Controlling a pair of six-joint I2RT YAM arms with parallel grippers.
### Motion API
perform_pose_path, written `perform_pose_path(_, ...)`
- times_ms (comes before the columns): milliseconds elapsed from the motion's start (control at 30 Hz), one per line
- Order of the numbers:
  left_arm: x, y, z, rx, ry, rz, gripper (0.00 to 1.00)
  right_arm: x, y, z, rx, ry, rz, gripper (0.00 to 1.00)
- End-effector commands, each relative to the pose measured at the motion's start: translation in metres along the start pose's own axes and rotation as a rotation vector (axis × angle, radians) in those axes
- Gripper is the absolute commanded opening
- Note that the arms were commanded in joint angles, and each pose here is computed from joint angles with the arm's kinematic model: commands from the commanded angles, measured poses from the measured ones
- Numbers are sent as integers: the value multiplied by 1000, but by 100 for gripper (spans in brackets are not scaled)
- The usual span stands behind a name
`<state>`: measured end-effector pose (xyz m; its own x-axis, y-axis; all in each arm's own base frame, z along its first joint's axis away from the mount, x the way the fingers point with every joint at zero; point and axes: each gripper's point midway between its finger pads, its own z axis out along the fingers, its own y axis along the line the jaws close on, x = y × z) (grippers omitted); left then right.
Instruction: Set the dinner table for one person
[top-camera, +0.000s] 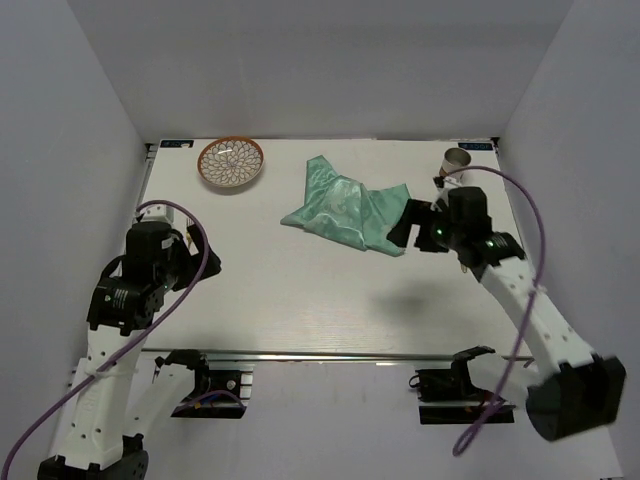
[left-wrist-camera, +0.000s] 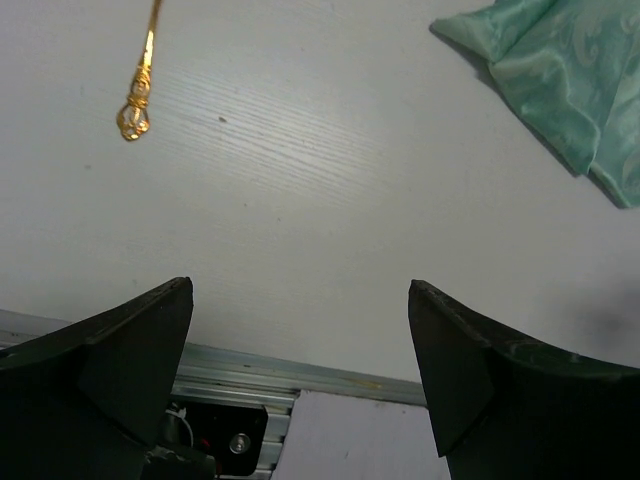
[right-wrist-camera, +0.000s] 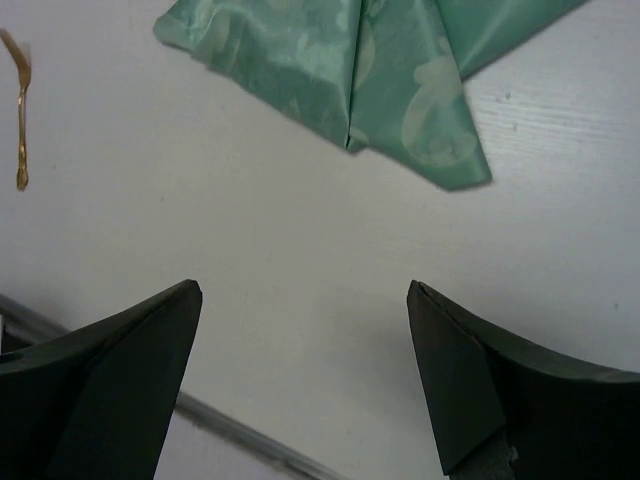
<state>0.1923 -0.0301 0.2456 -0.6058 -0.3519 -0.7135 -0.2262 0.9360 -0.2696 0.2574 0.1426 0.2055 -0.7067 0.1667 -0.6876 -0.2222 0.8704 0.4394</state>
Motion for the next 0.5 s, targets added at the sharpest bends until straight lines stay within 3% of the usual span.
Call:
perform_pose_path(0,14,-16,6,84,86,5,98,-73,24,36,-105,-174,-64,89)
perform_pose_path(67,19,-14,6,75,116,13,98,-84,7,95,-74,-76,-118,89)
perform_pose_path(100,20,-13,5,75,112,13,98,-101,16,89,-90,-116,-149,89)
perform_pose_path(133,21,-12,5,71,113,23,98,-93,1,121,-80,-42,-134,89)
perform_pose_path(200,23,-8,2,62,104,28,98,-116,5,141,-123,-40,-189,89)
perform_pose_path(300,27,-11,1,95,102,38,98,-104,-17,203,-153,105,-198,89)
perform_pose_path(467,29,-7,11,57,123,31,98,-112,-47,255,-123,152,-185,89)
